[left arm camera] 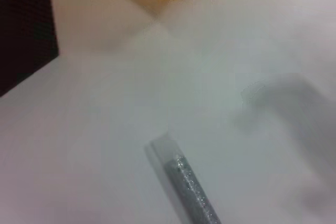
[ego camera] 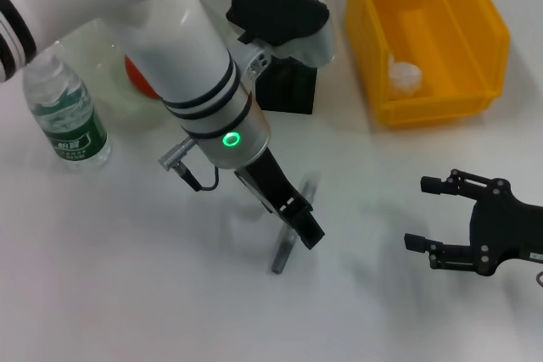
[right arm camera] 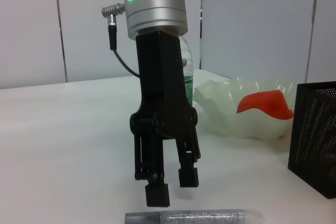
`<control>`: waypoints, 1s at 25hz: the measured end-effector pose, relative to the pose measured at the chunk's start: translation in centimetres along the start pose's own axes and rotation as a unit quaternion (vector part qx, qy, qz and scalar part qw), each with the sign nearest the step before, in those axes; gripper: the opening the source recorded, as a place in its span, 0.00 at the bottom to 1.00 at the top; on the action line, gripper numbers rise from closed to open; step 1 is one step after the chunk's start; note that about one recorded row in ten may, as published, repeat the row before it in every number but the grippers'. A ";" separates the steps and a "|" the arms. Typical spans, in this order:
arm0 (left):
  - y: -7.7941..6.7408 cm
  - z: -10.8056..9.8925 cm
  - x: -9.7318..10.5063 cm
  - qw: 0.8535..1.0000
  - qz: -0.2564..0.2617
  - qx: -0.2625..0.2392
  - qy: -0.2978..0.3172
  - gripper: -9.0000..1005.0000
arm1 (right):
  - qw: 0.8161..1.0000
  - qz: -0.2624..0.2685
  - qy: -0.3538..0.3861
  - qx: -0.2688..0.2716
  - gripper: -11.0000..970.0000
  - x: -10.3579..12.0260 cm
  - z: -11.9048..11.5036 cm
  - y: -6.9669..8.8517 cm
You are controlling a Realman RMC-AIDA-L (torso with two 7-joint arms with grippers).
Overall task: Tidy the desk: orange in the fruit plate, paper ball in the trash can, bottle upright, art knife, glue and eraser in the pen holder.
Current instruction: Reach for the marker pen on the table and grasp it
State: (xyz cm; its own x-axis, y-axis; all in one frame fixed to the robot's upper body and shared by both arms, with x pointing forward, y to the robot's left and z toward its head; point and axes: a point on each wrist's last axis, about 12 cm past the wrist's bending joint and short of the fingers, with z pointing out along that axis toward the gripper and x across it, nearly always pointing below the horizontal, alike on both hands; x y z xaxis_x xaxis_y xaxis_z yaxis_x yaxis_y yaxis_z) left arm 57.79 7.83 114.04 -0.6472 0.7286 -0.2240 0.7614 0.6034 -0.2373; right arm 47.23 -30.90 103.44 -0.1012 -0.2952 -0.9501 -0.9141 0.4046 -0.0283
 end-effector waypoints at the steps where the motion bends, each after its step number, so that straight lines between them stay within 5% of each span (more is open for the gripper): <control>1: 0.0 0.0 0.0 1.000 0.000 0.000 0.000 0.79 | 1.000 0.000 0.000 0.000 0.84 0.0 0.0 0.0; 25: -0.9 1.4 0.3 0.997 0.068 -0.020 0.012 0.79 | 1.000 0.003 -0.003 0.001 0.84 -0.2 0.2 -0.2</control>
State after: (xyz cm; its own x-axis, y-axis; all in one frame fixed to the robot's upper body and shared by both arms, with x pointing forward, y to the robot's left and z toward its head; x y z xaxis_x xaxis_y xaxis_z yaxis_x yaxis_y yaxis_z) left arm 56.87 7.03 112.89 -0.5370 0.8118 -0.2294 0.8433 0.5103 -0.1685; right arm 47.54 -30.77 103.61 -0.1038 -0.2873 -0.9522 -0.9124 0.4086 -0.0239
